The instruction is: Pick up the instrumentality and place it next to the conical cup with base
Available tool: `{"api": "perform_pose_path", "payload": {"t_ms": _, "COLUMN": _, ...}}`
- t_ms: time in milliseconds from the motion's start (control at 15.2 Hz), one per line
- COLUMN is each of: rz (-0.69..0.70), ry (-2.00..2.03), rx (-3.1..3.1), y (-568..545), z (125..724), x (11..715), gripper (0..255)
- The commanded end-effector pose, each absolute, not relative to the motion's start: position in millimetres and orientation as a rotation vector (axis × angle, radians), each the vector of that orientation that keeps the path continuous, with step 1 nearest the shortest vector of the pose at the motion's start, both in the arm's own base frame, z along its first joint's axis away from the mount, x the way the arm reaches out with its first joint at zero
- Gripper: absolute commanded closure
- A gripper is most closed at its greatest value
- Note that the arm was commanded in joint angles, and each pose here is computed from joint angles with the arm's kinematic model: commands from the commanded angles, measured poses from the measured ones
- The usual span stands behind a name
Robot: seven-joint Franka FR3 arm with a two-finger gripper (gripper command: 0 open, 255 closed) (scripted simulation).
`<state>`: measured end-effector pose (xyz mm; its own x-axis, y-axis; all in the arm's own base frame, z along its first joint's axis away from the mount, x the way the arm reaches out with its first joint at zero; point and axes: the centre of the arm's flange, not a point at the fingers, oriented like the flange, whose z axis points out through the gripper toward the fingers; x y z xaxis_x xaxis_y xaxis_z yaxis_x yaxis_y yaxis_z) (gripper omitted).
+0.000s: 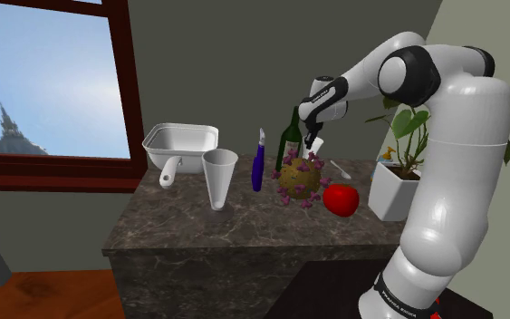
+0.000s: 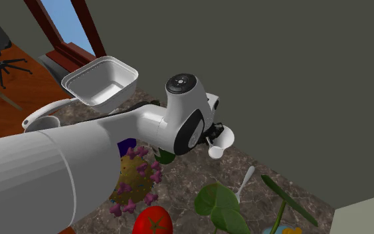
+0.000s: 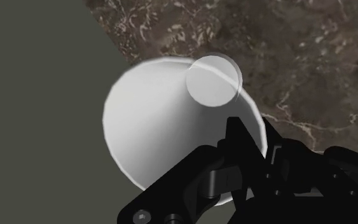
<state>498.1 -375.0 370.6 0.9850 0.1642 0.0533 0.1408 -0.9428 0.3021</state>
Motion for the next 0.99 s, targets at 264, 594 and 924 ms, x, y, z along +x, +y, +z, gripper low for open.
{"api": "perform_pose_path", "payload": {"t_ms": 264, "rz": 0.112, "ry": 0.222, "rx": 2.829, "y": -375, "z": 387, "x": 498, "gripper": 255}}
{"api": "perform_pose_path", "payload": {"t_ms": 594, "rz": 0.112, "ry": 0.222, "rx": 2.829, "y": -375, "z": 413, "x": 498, "gripper": 255}}
{"api": "perform_pose_path", "payload": {"t_ms": 924, "rz": 0.112, "ry": 0.222, "rx": 2.829, "y": -375, "z": 439, "x": 498, "gripper": 255}}
